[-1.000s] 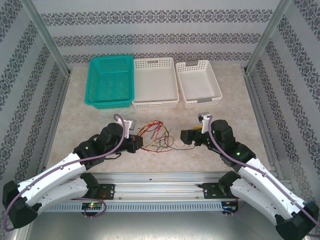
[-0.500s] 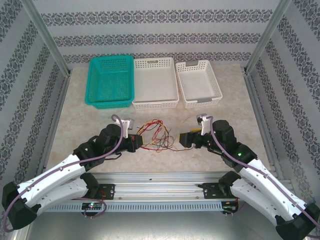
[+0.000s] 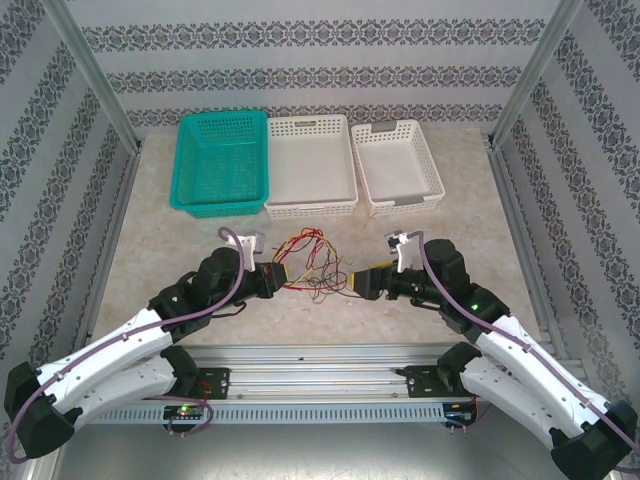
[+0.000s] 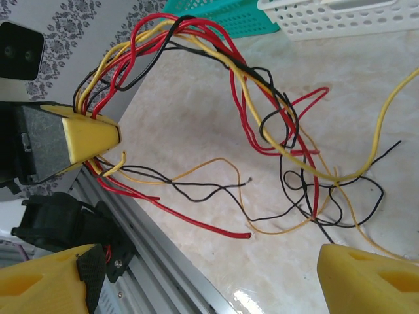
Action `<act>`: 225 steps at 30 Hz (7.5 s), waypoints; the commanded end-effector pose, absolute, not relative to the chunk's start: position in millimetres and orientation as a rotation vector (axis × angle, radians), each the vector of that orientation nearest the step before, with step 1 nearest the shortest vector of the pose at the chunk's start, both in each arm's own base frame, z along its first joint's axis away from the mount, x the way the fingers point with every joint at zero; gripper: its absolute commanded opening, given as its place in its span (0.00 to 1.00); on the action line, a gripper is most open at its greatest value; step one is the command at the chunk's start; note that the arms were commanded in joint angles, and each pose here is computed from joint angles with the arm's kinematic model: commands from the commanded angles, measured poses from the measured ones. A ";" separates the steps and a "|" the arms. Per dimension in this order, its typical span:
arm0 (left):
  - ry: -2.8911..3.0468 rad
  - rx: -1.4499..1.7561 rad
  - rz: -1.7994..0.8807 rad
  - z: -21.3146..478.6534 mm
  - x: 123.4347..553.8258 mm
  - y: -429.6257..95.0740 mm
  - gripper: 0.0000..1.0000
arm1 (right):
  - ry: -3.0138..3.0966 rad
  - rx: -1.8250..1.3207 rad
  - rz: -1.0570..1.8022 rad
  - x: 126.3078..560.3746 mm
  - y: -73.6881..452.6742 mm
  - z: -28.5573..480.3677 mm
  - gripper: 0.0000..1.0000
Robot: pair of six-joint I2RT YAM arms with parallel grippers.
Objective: Untangle the cables
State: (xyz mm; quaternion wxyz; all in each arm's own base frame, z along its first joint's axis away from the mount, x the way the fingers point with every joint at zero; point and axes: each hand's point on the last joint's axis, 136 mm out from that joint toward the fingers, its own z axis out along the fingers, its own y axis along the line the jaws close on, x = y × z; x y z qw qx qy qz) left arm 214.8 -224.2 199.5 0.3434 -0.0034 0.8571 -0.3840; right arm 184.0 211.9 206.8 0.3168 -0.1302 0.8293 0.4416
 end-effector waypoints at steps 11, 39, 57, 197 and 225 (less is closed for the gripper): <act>2.139 -0.081 -1.027 213.6 226.6 -226.6 0.00 | 2.140 -0.370 1.320 182.8 231.0 214.2 0.84; 2.206 -0.046 -1.134 199.5 220.2 -248.0 0.00 | 2.208 -0.375 0.847 263.4 279.9 182.5 0.72; 2.117 0.099 -1.321 230.1 201.8 -275.2 0.00 | 2.145 -0.316 0.601 296.3 287.8 166.7 0.71; 2.356 0.146 -1.186 181.0 200.3 -278.3 0.00 | 2.049 -0.583 0.862 253.1 291.5 123.2 0.62; 2.355 0.046 -1.037 225.3 195.2 -204.6 0.00 | 2.175 -0.314 0.526 290.2 213.4 111.8 0.00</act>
